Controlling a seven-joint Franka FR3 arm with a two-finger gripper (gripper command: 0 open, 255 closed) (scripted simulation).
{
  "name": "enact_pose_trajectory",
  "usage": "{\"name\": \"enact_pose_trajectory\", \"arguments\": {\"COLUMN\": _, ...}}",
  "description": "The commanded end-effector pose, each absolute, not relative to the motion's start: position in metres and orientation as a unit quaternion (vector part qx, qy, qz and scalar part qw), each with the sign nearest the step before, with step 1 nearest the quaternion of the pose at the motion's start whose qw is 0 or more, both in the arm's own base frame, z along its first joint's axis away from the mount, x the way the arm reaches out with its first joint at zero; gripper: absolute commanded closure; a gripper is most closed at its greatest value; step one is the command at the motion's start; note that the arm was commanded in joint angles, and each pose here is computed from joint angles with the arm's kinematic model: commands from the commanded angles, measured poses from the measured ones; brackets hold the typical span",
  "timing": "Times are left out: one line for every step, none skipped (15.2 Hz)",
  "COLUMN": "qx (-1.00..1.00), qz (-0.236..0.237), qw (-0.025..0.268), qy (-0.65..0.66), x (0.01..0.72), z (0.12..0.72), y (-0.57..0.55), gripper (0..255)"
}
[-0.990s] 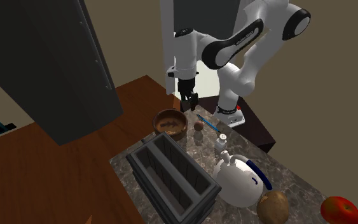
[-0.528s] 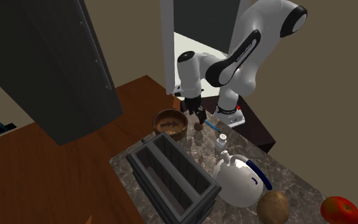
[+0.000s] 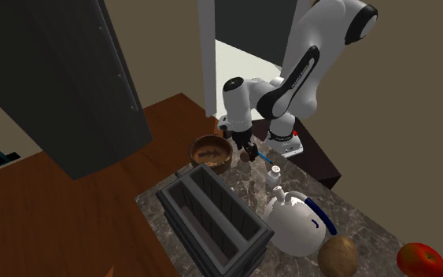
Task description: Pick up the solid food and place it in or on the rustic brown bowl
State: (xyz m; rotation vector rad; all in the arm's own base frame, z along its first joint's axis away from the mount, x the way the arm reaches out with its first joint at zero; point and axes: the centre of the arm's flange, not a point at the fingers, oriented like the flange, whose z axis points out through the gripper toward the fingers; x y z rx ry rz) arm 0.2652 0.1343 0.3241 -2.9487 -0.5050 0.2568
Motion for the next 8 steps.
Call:
{"name": "enact_pose_trajectory", "arguments": {"qx": -0.98, "qz": 0.085, "qw": 0.069, "qy": -0.168, "x": 0.2643, "z": 0.3201, "y": 0.1348, "gripper": 0}}
{"name": "enact_pose_trajectory", "arguments": {"qx": -0.98, "qz": 0.085, "qw": 0.069, "qy": -0.168, "x": 0.2644, "z": 0.3201, "y": 0.1348, "gripper": 0}}
{"name": "enact_pose_trajectory", "arguments": {"qx": -0.98, "qz": 0.085, "qw": 0.069, "qy": -0.168, "x": 0.2644, "z": 0.32, "y": 0.1348, "gripper": 0}}
{"name": "enact_pose_trajectory", "arguments": {"qx": -0.98, "qz": 0.085, "qw": 0.069, "qy": -0.168, "x": 0.2644, "z": 0.32, "y": 0.1348, "gripper": 0}}
{"name": "enact_pose_trajectory", "arguments": {"qx": -0.98, "qz": 0.085, "qw": 0.069, "qy": -0.168, "x": 0.2644, "z": 0.32, "y": 0.1348, "gripper": 0}}
{"name": "enact_pose_trajectory", "arguments": {"qx": -0.98, "qz": 0.085, "qw": 0.069, "qy": -0.168, "x": 0.2644, "z": 0.32, "y": 0.1348, "gripper": 0}}
{"name": "enact_pose_trajectory", "arguments": {"qx": -0.98, "qz": 0.085, "qw": 0.069, "qy": -0.168, "x": 0.2644, "z": 0.3201, "y": 0.1348, "gripper": 0}}
{"name": "enact_pose_trajectory", "arguments": {"qx": -0.98, "qz": 0.085, "qw": 0.069, "qy": -0.168, "x": 0.2644, "z": 0.3201, "y": 0.1348, "gripper": 255}}
